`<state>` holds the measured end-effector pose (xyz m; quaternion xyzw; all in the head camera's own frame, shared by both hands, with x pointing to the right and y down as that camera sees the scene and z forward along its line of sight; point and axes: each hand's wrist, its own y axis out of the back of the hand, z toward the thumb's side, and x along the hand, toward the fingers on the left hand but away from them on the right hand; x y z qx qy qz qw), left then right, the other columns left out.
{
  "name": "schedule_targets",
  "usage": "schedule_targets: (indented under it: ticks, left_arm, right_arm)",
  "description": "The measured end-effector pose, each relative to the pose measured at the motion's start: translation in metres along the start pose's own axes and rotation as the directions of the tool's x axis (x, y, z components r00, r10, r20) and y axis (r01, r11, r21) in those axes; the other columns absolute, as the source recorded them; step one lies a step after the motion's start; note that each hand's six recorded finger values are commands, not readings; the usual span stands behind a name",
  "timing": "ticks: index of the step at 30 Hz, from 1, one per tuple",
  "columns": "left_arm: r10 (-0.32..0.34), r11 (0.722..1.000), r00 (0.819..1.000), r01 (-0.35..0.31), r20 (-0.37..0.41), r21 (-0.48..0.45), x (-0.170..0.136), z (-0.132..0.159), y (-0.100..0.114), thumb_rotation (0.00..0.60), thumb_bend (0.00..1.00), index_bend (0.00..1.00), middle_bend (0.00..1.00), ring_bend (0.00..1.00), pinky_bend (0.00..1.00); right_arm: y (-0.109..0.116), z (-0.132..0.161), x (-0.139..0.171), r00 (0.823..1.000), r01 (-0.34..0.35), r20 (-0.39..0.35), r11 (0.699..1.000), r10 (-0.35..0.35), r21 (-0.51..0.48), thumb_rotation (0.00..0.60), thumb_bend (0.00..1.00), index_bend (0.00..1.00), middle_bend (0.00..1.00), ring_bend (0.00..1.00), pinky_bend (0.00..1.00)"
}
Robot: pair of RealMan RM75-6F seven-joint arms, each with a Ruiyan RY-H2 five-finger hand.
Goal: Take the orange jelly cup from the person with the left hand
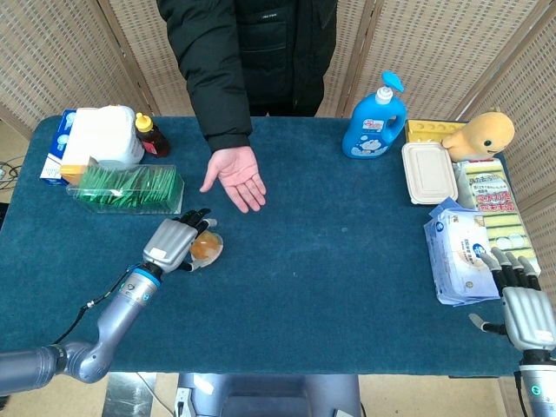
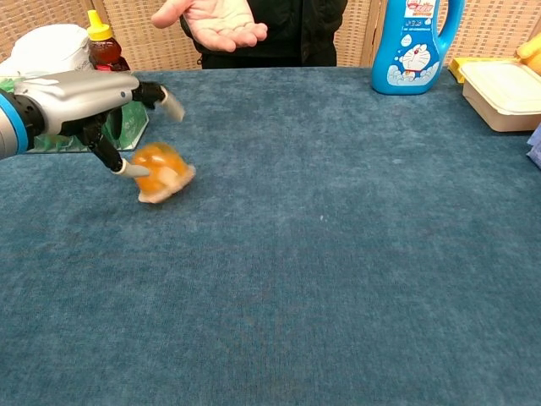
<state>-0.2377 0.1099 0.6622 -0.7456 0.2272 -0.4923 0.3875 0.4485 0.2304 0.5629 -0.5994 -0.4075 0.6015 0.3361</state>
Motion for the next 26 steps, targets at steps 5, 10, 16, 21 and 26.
schedule_targets:
  ticks: [5, 10, 16, 21, 26]
  left_arm:
    - [0.015, 1.0, 1.0, -0.015, 0.018, -0.018, -0.013, -0.001, 0.015, 0.6, 0.08, 0.0, 0.0, 0.0, 0.26]
    - [0.074, 0.997, 0.997, -0.074, -0.001, -0.013, -0.042, -0.015, 0.035, 0.6, 0.08, 0.0, 0.0, 0.0, 0.19]
    - [0.14, 0.99, 0.984, -0.139, -0.112, 0.015, -0.102, -0.054, 0.039, 0.6, 0.08, 0.0, 0.0, 0.0, 0.1]
    - [0.215, 0.976, 0.944, -0.213, -0.25, 0.035, -0.16, -0.088, 0.04, 0.6, 0.08, 0.0, 0.0, 0.0, 0.03]
    - [0.269, 0.959, 0.868, -0.284, -0.419, 0.028, -0.226, -0.122, 0.031, 0.6, 0.08, 0.0, 0.0, 0.0, 0.01]
  right_arm:
    - [0.0, 0.0, 0.001, 1.0, 0.0, -0.001, 1.0, 0.0, 0.0, 0.6, 0.06, 0.11, 0.03, 0.05, 0.0]
    - [0.002, 0.003, 0.001, 1.0, 0.007, -0.007, 1.0, -0.007, -0.005, 0.6, 0.06, 0.11, 0.03, 0.05, 0.0]
    - [0.004, 0.005, 0.003, 1.0, 0.014, -0.014, 1.0, -0.014, -0.008, 0.6, 0.06, 0.11, 0.03, 0.05, 0.0]
    - [0.004, 0.007, 0.004, 1.0, 0.017, -0.016, 1.0, -0.017, 0.0, 0.6, 0.06, 0.11, 0.03, 0.05, 0.0]
    - [0.006, 0.007, 0.004, 0.999, 0.035, -0.013, 0.999, -0.034, 0.025, 0.6, 0.06, 0.11, 0.03, 0.05, 0.0]
